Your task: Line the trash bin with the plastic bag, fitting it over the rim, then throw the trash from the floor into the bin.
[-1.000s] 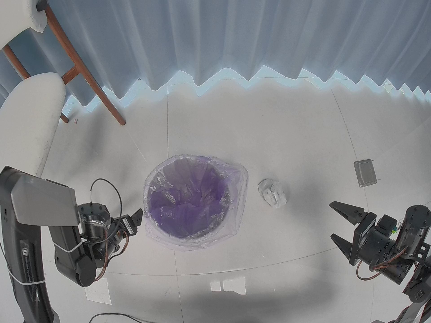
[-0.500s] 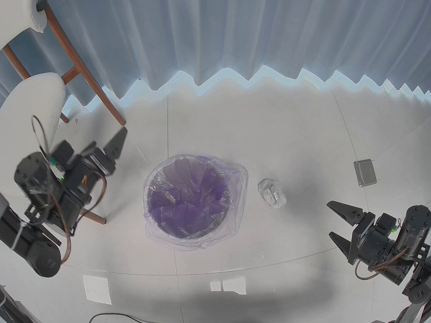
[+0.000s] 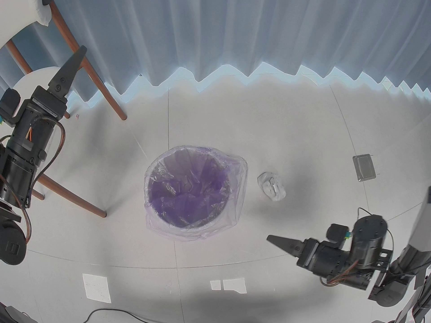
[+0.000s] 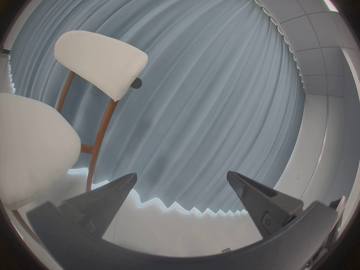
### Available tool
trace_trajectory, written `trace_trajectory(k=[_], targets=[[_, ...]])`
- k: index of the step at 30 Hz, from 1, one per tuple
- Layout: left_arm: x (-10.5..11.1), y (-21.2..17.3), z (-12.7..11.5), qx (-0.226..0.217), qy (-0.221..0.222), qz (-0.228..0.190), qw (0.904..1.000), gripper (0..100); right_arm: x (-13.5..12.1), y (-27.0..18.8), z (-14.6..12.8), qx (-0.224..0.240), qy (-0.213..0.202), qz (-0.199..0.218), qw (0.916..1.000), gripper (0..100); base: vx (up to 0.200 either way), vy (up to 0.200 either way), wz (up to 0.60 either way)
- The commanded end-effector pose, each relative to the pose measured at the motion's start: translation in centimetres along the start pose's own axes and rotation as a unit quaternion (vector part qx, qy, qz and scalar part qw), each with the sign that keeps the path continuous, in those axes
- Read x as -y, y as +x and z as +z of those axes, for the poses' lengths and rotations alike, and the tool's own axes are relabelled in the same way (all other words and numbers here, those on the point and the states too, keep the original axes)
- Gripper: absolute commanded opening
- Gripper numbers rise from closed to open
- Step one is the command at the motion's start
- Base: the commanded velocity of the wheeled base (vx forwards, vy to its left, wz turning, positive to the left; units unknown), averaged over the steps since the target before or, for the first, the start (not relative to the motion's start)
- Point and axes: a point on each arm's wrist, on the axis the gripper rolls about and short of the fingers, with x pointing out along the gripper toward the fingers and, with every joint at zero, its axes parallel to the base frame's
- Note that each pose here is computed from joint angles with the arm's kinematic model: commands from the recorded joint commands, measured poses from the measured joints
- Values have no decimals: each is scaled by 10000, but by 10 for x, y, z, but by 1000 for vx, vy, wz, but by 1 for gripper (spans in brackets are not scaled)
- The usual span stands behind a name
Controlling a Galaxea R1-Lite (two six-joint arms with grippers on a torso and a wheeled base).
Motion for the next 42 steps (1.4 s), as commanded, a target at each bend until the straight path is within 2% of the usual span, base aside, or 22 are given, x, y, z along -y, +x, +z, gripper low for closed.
trace_trajectory(k=[1, 3, 6, 9, 10, 11, 13, 14, 17, 21, 25, 28, 29, 30, 33, 36, 42], targets=[[11, -14, 29, 120, 7, -159, 9998, 100, 51, 87, -36, -526, -1354, -879, 9855, 100, 0, 0, 0], [15, -19, 37, 75, -13, -205, 9998, 100, 55, 102, -36, -275, -1467, -955, 9842, 100, 0, 0, 0], [23, -29, 44, -146, -92, -237, 9996, 100, 61, 115, -34, -193, -1670, -978, 9809, 100, 0, 0, 0], [28, -38, 50, -343, -140, -236, 9990, 100, 70, 122, -30, -141, -2042, -1052, 9732, 100, 0, 200, 0], [28, -38, 50, -343, -140, -236, 9990, 100, 70, 122, -30, -141, -2042, -1052, 9732, 100, 0, 200, 0], [28, -43, 50, -552, -127, -141, 9983, 100, 75, 127, -27, -16, -2306, -1019, 9677, 100, 0, 200, 0], [28, -45, 50, -707, -133, -74, 9974, 100, 77, 131, -26, 125, -2490, -926, 9640, 100, 0, 200, 0], [28, -46, 50, -714, -133, -71, 9973, 100, 77, 131, -26, 140, -2503, -922, 9637, 100, 0, 200, 0], [27, -46, 49, -802, -90, 16, 9967, 100, 81, 136, -27, 234, -2845, -841, 9547, 100, 0, 200, 0], [25, -46, 47, -843, -71, 55, 9964, 100, 81, 139, -27, 232, -2878, -804, 9540, 100, 0, 200, 0], [27, -46, 46, -872, -74, -19, 9962, 100, 77, 151, -26, 393, -2820, -651, 9564, 100, 0, 150, 0], [28, -47, 47, -873, -67, -42, 9962, 100, 67, 159, -16, 645, -2384, -408, 9682, 100, 0, 0, 0], [27, -47, 47, -880, -67, -39, 9961, 100, 67, 159, -16, 648, -2347, -395, 9691, 100, 0, 0, 0], [28, -48, 45, -920, 5, -67, 9957, 100, 62, 161, -12, 704, -1950, -218, 9780, 100, 0, 0, 0], [28, -49, 42, -968, 138, -82, 9952, 100, 63, 163, -15, 594, -1581, -103, 9856, 100, 0, 0, 0], [27, -51, 40, -1030, 209, -82, 9944, 100, 68, 166, -17, 540, -1562, -101, 9862, 100, 0, 0, 0], [27, -51, 38, -1068, 201, -97, 9940, 100, 62, 173, -6, 762, -1557, 56, 9848, 100, 0, 0, 0]])
